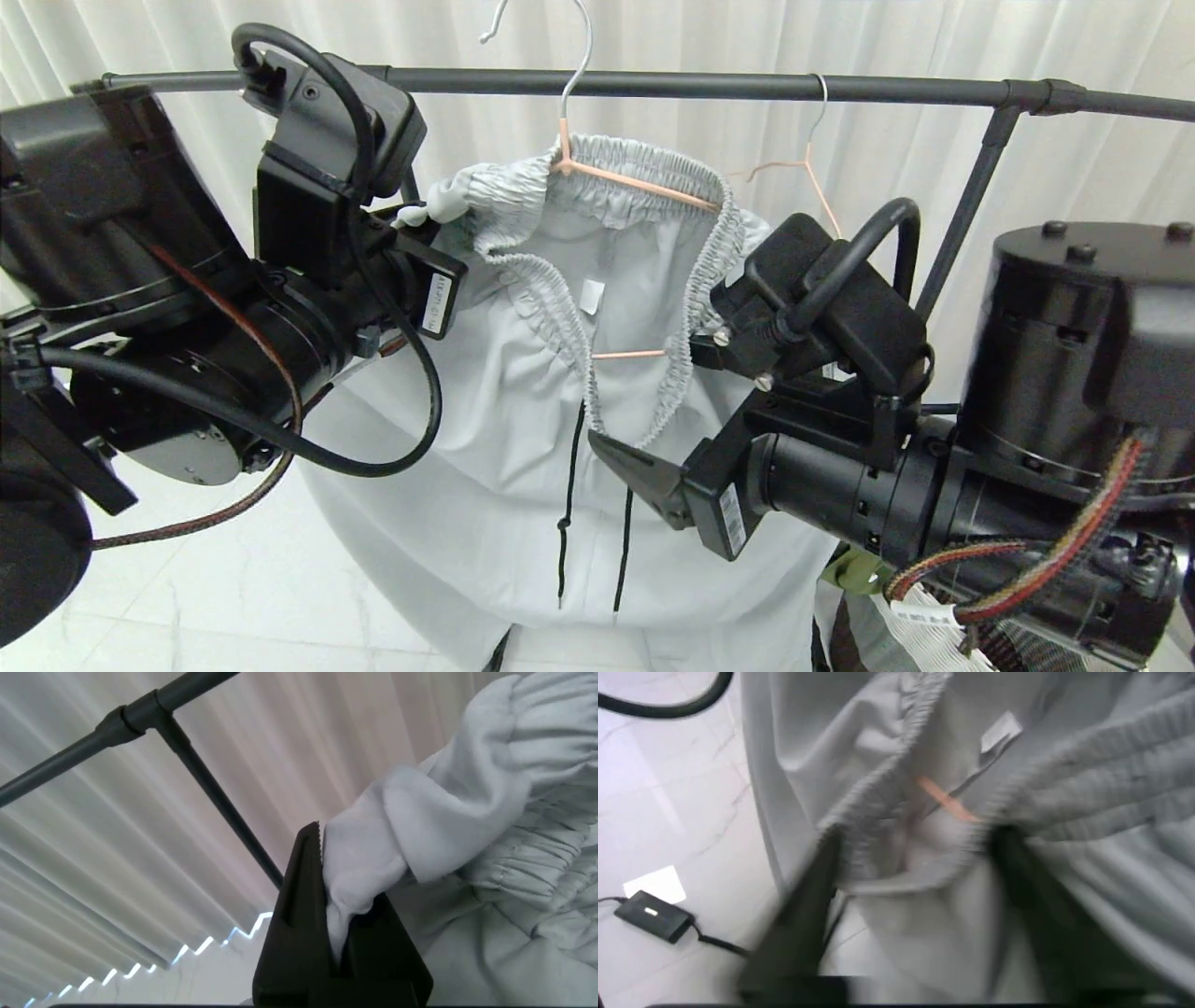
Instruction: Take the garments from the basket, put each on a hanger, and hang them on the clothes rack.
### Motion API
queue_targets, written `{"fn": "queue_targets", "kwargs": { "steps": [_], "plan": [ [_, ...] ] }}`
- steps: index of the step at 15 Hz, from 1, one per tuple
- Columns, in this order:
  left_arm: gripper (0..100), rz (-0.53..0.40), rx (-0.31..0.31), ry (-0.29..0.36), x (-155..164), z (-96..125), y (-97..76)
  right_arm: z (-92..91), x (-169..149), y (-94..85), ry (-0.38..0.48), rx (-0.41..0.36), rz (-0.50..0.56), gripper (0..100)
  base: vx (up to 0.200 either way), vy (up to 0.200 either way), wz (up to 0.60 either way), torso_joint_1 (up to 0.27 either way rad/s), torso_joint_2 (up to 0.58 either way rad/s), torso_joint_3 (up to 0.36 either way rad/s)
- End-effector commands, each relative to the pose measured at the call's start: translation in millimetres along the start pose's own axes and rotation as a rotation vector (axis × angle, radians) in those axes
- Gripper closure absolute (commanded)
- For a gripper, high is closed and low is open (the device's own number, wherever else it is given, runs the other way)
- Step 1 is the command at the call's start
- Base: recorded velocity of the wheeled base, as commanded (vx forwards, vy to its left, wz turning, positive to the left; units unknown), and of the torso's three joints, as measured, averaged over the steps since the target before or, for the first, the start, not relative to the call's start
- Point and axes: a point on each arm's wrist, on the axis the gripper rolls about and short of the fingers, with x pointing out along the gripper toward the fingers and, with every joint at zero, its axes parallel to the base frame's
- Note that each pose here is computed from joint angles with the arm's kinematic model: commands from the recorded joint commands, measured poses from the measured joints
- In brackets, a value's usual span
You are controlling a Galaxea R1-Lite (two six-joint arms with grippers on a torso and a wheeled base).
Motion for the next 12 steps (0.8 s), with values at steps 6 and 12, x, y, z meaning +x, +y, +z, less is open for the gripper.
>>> {"fn": "queue_targets", "kwargs": {
  "steps": [6,12],
  "plan": [
    [100,-0.012,0.004,0.01,0,-4,-2.2,-3.4,-38,-29.3,-0.01,0.006,-0.079,0,0.0,0.0,0.0,0.0,0.0,0.0],
    [100,-0.06,0.024,0.011,-10,-16,-17.6,18.1,-48,-73.9,0.004,-0.045,-0.159,0,0.0,0.0,0.0,0.0,0.0,0.0]
  ]
}}
